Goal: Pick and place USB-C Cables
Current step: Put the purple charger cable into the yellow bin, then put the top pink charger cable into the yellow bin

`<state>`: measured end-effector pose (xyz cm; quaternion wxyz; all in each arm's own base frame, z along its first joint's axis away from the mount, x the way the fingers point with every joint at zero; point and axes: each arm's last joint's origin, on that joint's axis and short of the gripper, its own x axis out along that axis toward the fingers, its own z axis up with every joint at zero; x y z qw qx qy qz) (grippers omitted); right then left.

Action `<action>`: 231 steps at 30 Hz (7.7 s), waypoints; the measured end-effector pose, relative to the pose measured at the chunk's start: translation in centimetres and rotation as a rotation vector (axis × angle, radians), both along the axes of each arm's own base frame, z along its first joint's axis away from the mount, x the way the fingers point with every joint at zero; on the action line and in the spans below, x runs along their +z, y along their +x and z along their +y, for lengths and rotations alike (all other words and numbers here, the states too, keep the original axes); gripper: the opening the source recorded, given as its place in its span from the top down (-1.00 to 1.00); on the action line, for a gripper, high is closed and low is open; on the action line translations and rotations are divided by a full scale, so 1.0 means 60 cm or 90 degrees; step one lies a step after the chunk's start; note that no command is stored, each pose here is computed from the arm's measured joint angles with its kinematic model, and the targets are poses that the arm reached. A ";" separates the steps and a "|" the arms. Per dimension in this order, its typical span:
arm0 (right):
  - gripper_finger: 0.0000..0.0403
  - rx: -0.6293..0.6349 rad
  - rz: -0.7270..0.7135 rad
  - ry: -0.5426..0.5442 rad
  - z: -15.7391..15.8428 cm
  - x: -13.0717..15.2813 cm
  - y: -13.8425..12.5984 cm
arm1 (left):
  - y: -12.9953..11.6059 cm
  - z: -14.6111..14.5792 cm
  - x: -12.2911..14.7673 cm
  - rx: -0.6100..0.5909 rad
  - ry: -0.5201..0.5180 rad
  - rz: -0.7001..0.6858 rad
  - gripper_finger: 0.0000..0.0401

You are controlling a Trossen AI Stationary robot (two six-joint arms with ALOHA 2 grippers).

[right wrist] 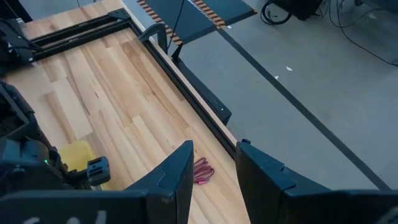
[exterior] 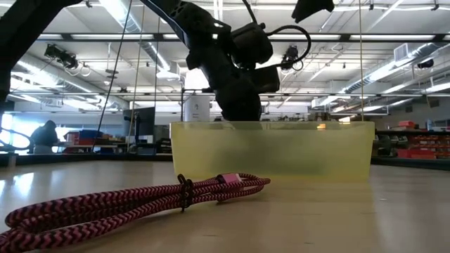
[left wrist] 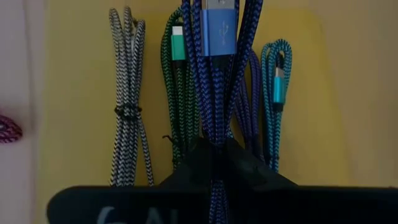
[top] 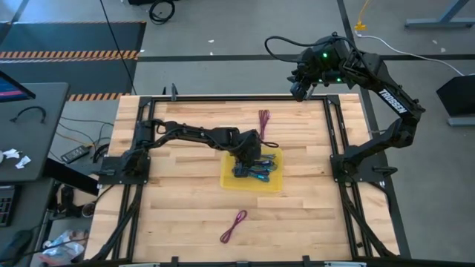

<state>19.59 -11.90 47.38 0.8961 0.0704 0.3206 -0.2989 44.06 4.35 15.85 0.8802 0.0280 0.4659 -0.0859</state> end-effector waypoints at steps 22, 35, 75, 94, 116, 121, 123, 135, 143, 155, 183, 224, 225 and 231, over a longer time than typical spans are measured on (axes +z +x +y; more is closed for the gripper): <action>0.38 0.012 0.006 -0.006 0.000 0.000 0.000 | 0.003 0.000 -0.028 0.005 -0.009 0.027 0.90; 0.38 0.017 0.010 -0.010 0.000 0.000 0.001 | 0.009 0.001 -0.036 0.022 -0.002 0.015 0.68; 0.33 -0.036 0.169 0.132 -0.037 -0.114 0.059 | -0.223 0.024 0.370 0.487 0.082 -0.254 0.42; 0.11 -0.238 0.220 0.377 -0.025 -0.371 0.251 | -0.325 0.039 0.355 0.402 0.257 0.039 0.42; 0.11 -0.476 0.220 0.379 -0.065 -0.469 0.275 | -0.328 0.061 0.355 0.342 0.250 0.050 0.42; 0.11 -0.504 0.207 0.389 -0.065 -0.485 0.271 | -0.328 0.061 0.355 0.335 0.253 0.052 0.42; 0.11 -0.516 0.203 0.400 -0.063 -0.496 0.267 | -0.327 0.060 0.355 0.328 0.246 0.050 0.42; 0.11 -0.514 0.126 0.453 -0.057 -0.553 0.260 | -0.321 0.060 0.357 0.303 0.234 0.027 0.42; 0.48 -0.486 0.140 0.458 -0.058 -0.554 0.259 | -0.321 0.060 0.357 0.303 0.233 0.027 0.42; 0.92 -0.339 0.166 0.417 -0.068 -0.507 0.275 | -0.321 0.060 0.357 0.318 0.224 0.024 0.42; 0.92 0.145 0.386 0.230 0.118 -0.203 0.280 | -0.318 0.061 0.359 0.418 0.158 -0.011 0.42; 0.92 0.249 0.473 0.239 0.184 -0.489 0.282 | -0.317 0.061 0.359 0.432 0.149 -0.017 0.42; 0.92 0.250 0.471 0.244 0.183 -0.490 0.282 | -0.317 0.061 0.359 0.431 0.149 -0.017 0.42; 0.92 0.262 0.477 0.277 0.191 -0.501 0.276 | -0.317 0.061 0.359 0.432 0.149 -0.017 0.42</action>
